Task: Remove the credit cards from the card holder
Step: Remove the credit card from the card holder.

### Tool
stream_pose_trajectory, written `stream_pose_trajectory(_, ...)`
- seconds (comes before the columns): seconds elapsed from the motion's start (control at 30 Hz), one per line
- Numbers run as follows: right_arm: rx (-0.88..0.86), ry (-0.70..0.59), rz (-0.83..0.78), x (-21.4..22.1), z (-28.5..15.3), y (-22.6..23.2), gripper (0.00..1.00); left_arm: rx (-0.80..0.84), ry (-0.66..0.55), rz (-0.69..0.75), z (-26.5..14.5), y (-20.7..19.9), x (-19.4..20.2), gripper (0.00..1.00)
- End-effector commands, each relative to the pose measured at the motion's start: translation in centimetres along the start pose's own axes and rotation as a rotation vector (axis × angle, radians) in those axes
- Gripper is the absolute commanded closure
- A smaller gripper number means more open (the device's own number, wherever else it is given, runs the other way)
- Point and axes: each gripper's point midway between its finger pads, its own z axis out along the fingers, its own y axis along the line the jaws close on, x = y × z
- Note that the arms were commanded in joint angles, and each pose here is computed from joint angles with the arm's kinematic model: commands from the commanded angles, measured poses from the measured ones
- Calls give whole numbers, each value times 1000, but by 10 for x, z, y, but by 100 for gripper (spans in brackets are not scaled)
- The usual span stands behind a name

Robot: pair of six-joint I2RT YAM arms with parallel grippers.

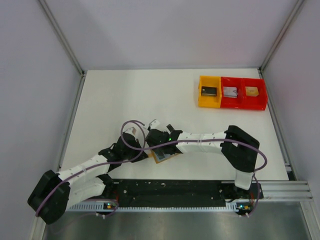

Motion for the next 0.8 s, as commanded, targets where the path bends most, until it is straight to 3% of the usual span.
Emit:
stream_pose_trajectory(0.0,63,-75,25,-23,-22,-20,9,9,-13,21,-1,0,-1,100)
stream_pose_trajectory(0.4,206,-11,184,6,-21,-100,12,4,-12,24,-1,2,0,100)
stream_pose_trajectory(0.6,84,-92,190,-19,-43,-79,15,10,-14,23,-1,0,-1,100)
stream_pose_trajectory(0.77,-87,-165,116,-42,-49,-30,12,11,-15,23,-1,0,-1,100)
